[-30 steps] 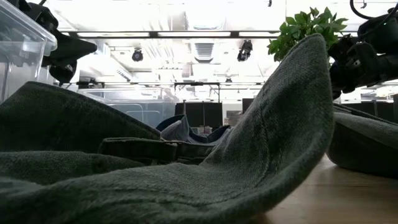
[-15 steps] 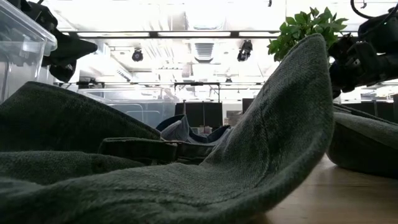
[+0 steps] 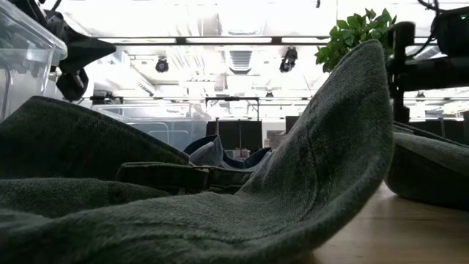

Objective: Pick & Place hat
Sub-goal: Put the top right blue cap into the top transparent bin

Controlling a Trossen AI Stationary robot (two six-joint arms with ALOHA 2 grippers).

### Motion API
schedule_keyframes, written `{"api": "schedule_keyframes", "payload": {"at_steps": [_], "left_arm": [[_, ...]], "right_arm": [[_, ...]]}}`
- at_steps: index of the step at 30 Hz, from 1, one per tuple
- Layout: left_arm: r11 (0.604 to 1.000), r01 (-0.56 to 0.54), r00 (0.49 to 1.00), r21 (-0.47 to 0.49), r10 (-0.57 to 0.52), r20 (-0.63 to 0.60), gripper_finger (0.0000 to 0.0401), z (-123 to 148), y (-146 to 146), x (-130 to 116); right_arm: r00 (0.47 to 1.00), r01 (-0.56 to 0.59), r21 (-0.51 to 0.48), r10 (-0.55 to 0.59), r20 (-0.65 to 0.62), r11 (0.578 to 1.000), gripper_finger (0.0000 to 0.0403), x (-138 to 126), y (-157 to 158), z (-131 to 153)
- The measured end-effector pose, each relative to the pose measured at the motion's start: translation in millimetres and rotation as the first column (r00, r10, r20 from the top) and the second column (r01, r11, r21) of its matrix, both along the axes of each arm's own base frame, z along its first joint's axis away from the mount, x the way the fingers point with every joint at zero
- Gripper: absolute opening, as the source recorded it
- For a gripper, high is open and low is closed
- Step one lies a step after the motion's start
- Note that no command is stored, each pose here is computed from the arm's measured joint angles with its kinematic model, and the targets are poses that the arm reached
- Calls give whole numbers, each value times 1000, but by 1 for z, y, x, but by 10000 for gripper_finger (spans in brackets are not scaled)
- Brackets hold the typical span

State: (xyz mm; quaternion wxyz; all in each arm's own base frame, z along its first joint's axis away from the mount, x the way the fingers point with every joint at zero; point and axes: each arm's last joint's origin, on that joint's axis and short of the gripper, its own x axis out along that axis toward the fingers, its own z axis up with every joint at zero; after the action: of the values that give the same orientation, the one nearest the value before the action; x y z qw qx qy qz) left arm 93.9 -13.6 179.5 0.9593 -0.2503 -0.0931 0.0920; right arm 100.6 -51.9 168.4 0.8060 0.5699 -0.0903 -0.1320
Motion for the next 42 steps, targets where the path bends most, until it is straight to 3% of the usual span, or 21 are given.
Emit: {"api": "schedule_keyframes", "payload": {"at_steps": [3,7,13,18,22,27,32,35,42], "left_arm": [[1000,4,1000,-29,-4,7,0,0,0,0],[998,8,999,-66,-6,41,0,3,0,0],[990,24,988,-141,-3,151,0,12,1,-3],[983,-11,977,-182,49,207,0,17,3,-5],[966,13,963,-259,57,263,0,21,4,-6],[934,35,956,-355,72,285,0,21,4,-6],[931,22,955,-365,89,285,0,21,5,-6],[929,21,954,-370,92,287,0,21,5,-7],[925,24,953,-380,94,289,0,21,5,-7]], "right_arm": [[999,23,93,-26,25,995,9,0,-1,-1],[998,25,84,-29,50,996,9,0,-1,2],[996,43,149,-53,69,988,9,0,-1,2],[999,-33,303,24,32,953,17,1,1,-6],[992,-71,402,108,-71,913,48,4,5,-16],[974,-77,453,165,-158,888,112,9,8,-20],[921,52,590,189,-340,806,168,7,10,-36],[875,121,560,178,-450,820,184,6,9,-35],[832,299,415,-22,-555,859,185,14,-2,-18]]}}
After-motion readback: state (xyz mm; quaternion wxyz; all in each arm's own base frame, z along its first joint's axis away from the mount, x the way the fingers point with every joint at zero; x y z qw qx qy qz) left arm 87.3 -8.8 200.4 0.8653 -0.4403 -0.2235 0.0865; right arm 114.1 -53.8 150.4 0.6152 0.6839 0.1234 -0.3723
